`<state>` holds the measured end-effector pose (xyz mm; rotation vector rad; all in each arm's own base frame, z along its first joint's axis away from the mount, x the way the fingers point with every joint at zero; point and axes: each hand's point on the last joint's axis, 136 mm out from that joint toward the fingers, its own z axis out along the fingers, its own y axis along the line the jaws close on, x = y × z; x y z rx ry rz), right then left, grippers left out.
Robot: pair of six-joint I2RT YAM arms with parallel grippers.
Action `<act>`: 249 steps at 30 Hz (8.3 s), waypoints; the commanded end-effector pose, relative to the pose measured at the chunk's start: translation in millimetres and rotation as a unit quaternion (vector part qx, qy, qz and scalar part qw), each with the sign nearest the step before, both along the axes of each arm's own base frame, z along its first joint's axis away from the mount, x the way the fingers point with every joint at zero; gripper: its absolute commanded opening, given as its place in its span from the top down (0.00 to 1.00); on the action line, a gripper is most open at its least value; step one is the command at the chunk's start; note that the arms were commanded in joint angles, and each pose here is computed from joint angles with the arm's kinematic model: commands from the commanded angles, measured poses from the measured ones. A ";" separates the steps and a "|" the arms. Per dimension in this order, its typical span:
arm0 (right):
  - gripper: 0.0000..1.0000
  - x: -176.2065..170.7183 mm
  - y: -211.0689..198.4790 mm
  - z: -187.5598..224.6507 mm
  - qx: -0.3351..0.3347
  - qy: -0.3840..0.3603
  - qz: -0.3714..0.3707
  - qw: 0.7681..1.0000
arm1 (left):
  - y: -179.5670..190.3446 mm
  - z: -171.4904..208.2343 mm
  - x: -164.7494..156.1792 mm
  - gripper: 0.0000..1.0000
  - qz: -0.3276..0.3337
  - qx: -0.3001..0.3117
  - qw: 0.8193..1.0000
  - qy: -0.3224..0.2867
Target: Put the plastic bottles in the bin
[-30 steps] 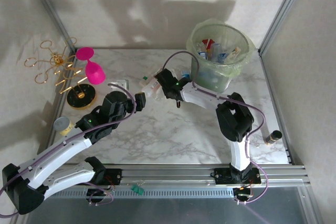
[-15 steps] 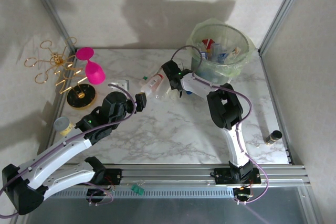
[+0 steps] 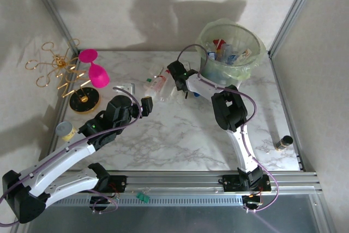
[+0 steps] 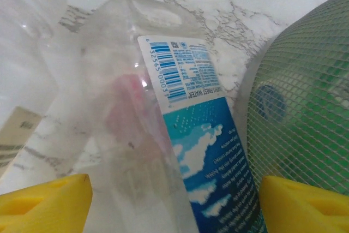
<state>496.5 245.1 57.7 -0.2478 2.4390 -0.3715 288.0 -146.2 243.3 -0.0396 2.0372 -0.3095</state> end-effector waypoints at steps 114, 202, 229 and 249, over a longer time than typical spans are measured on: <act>0.73 39.9 -136.8 228.9 0.208 -0.150 -0.060 0.965 | -21.3 -1.3 19.0 0.07 -0.018 0.026 0.999 -0.009; 0.18 -263.3 -67.9 333.6 0.520 -0.187 0.194 0.810 | -159.3 -0.5 66.3 0.59 -0.161 -0.049 0.979 0.118; 0.26 -263.6 -14.1 328.8 0.652 -0.004 0.179 0.737 | -221.9 81.0 -91.7 0.62 -0.223 -0.066 0.973 -0.013; 0.36 -236.4 -0.7 291.6 0.599 0.012 0.190 0.777 | -228.0 88.1 -72.0 0.64 -0.196 -0.016 0.979 -0.048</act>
